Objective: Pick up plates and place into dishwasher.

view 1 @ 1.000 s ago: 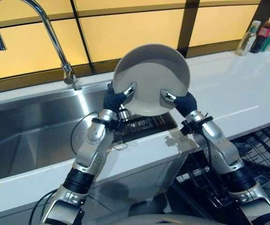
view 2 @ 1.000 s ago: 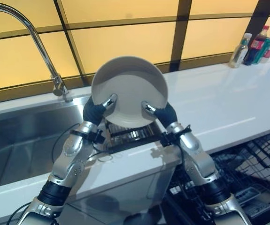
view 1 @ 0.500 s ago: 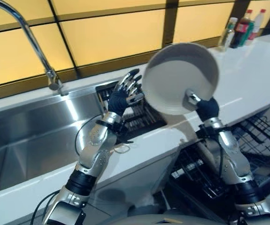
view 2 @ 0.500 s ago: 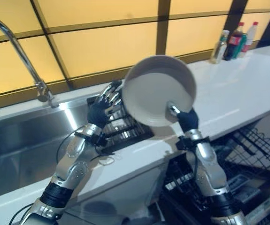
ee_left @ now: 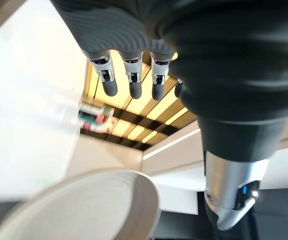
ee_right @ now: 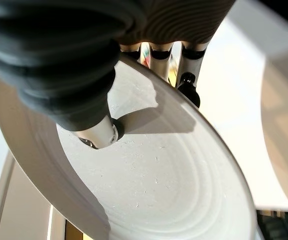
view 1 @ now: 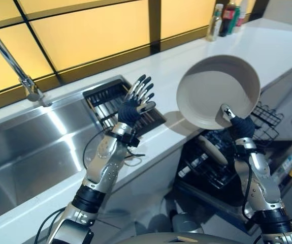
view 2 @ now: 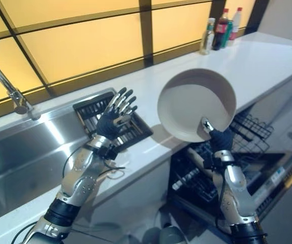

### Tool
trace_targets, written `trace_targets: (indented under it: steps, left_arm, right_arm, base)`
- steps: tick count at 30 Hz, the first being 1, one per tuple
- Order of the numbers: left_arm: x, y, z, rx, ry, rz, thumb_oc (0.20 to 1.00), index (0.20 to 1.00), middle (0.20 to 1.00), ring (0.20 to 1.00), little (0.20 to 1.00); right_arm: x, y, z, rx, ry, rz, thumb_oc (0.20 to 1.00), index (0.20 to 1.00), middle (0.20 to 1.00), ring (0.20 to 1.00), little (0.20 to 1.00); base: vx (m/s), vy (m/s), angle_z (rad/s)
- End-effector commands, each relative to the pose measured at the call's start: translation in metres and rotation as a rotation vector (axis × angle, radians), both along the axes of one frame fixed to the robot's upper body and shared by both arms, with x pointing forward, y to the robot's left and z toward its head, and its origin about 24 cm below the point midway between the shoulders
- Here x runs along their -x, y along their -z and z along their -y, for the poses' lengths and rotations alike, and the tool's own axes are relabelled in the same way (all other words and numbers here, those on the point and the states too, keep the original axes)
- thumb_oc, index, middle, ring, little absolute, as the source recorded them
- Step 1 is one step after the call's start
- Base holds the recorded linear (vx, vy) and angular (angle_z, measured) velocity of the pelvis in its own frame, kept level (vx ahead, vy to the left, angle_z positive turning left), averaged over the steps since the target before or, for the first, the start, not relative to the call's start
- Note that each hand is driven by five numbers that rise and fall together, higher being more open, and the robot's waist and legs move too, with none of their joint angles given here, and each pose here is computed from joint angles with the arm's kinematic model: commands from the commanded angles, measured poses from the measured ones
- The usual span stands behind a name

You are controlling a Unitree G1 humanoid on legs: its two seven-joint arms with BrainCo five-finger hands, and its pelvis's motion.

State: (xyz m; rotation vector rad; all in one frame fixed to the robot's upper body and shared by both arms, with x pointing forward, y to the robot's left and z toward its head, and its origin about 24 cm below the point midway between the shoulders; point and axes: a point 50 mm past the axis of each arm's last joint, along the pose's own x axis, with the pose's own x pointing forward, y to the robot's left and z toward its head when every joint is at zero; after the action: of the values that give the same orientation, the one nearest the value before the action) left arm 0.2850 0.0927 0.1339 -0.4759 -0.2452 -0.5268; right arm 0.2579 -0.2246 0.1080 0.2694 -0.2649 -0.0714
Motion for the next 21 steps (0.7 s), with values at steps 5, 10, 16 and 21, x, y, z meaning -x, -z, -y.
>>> trace_targets:
  steps: [5,10,16,21]
  left_arm:
    - [0.05,0.004,0.075,0.285,0.724,-0.072,1.0,1.0,1.0,1.0,1.0]
    - [0.067,0.03,0.086,0.352,0.835,-0.159,1.0,1.0,1.0,1.0,1.0]
    - [0.083,0.1,0.047,0.181,0.679,-0.302,1.0,1.0,1.0,1.0,1.0]
    - [0.103,0.146,0.004,0.037,0.603,-0.398,1.0,1.0,1.0,1.0,1.0]
  right_arm:
    - [-0.014,-0.027,-0.008,-0.032,0.146,0.165,0.2,0.2,0.2,0.2,0.2]
    - [-0.021,-0.027,-0.019,-0.019,0.128,0.156,0.2,0.2,0.2,0.2,0.2]
    - [-0.014,-0.019,0.0,0.134,0.235,0.113,0.2,0.2,0.2,0.2,0.2]
    - [-0.012,-0.006,0.03,0.23,0.358,0.028,0.2,0.2,0.2,0.2,0.2]
  base:
    - [0.02,-0.125,-0.12]
    - [0.05,-0.083,-0.5]
    - [0.06,-0.068,-0.17]
    - [0.06,-0.08,0.03]
